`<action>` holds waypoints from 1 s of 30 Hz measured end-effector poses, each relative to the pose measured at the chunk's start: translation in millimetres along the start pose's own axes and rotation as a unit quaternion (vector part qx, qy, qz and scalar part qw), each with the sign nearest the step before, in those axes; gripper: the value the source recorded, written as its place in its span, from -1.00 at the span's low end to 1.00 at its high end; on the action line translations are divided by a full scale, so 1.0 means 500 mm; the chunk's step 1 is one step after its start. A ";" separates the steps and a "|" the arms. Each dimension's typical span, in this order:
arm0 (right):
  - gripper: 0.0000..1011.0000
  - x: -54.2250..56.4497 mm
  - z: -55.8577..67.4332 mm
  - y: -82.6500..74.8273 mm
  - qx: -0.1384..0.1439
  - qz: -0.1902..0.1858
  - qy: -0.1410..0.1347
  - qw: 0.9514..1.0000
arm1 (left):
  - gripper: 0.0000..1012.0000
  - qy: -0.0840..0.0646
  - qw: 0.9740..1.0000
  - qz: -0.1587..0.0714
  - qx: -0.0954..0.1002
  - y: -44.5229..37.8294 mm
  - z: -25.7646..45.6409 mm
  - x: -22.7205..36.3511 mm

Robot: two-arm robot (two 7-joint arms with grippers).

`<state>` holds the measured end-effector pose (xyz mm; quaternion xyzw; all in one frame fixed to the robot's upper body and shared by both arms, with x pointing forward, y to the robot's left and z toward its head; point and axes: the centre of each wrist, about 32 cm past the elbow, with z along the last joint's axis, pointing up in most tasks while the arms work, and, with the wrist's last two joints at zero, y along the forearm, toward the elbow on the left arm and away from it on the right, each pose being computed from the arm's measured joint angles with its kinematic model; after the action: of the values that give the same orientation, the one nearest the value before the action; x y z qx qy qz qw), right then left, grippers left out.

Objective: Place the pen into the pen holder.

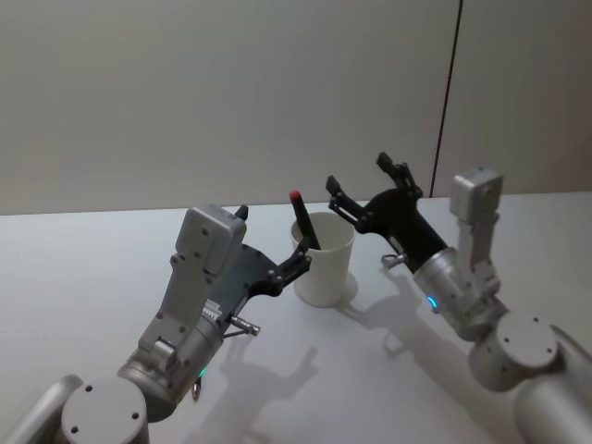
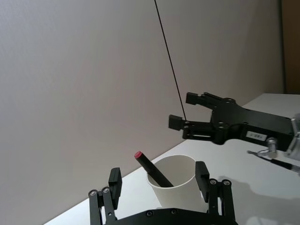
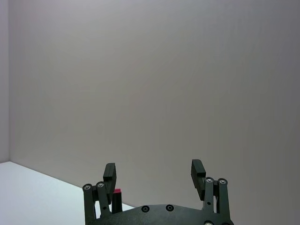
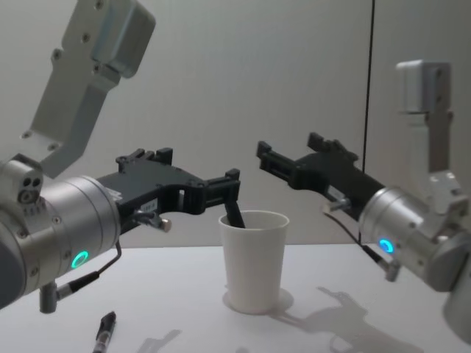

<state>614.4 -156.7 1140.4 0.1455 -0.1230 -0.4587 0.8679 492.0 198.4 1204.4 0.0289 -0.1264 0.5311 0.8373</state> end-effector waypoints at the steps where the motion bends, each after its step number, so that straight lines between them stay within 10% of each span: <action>1: 0.98 0.001 0.008 -0.010 -0.007 -0.004 0.001 1.000 | 0.98 0.000 1.000 0.000 0.000 0.000 0.000 0.000; 30: 0.98 -0.005 0.143 -0.181 -0.119 -0.081 0.010 0.990 | 0.98 0.000 1.000 0.000 0.000 0.000 0.000 0.000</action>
<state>519.6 -213.2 1173.4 0.0556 -0.0465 -0.5374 0.8402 492.0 198.4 1204.4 0.0289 -0.1264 0.5311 0.8374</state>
